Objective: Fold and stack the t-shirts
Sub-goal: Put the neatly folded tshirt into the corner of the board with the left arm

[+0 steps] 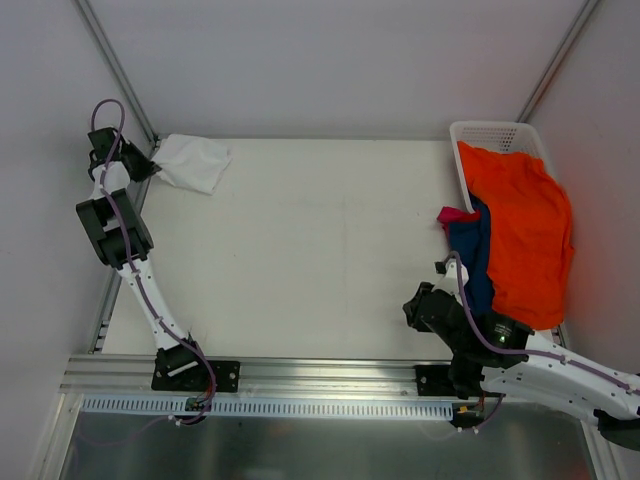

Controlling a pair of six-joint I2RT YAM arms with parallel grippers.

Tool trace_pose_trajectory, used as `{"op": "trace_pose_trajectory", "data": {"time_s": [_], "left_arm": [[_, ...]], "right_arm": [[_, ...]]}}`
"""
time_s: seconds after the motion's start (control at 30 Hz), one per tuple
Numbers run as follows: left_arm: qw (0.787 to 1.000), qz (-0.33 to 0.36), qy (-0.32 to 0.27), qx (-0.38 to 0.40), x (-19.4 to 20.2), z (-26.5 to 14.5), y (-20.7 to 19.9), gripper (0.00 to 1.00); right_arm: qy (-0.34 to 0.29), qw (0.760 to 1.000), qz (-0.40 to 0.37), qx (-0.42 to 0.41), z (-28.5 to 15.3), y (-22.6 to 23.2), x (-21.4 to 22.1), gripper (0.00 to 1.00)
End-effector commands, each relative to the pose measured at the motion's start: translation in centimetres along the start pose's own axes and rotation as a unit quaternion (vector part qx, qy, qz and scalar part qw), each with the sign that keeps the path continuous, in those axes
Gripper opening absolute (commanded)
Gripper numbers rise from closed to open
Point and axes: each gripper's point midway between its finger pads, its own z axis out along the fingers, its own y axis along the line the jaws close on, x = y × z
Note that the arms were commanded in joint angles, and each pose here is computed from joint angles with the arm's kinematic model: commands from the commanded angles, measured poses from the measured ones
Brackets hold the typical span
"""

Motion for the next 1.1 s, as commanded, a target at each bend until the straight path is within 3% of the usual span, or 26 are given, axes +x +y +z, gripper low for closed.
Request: {"op": "trace_pose_trajectory", "data": {"time_s": [0.0,0.03,0.07,0.13,0.27,0.33,0.47,0.67,1.07], "left_arm": [[0.996,-0.022,-0.049,-0.067,-3.3,-3.9,3.7,0.03],[0.993,-0.027,-0.062,-0.097,-3.6,-4.4,4.9,0.15],[0.990,-0.036,-0.074,-0.111,-4.2,-5.4,5.2,0.54],[0.985,-0.052,-0.082,-0.141,-4.0,-6.3,6.9,0.97],[0.985,-0.064,-0.092,-0.134,-3.5,-8.3,6.0,0.99],[0.985,-0.063,-0.139,-0.080,-5.7,-9.8,3.1,0.99],[0.982,-0.046,-0.178,0.047,-7.2,-11.7,-2.5,0.99],[0.968,-0.050,-0.166,0.183,-6.6,-12.7,-8.1,0.99],[0.958,-0.012,-0.094,0.272,0.0,-3.4,-18.3,0.99]], "right_arm": [[-0.007,1.000,-0.018,0.012,-0.2,-0.8,-0.2,0.29],[-0.007,1.000,-0.019,0.013,-0.2,-0.9,-0.2,0.29],[-0.007,1.000,-0.018,0.012,-0.3,-0.9,-0.2,0.29],[-0.004,1.000,-0.021,0.014,-0.3,-1.2,0.0,0.30],[-0.003,1.000,-0.019,0.011,-0.3,-1.5,0.3,0.31],[0.000,1.000,-0.015,0.008,-0.2,-1.6,0.8,0.31],[0.009,1.000,-0.006,-0.005,-0.2,-1.5,1.4,0.31],[0.014,1.000,0.009,-0.013,0.1,-1.9,2.4,0.31],[0.008,1.000,0.004,-0.016,0.5,-1.5,2.2,0.31]]}}
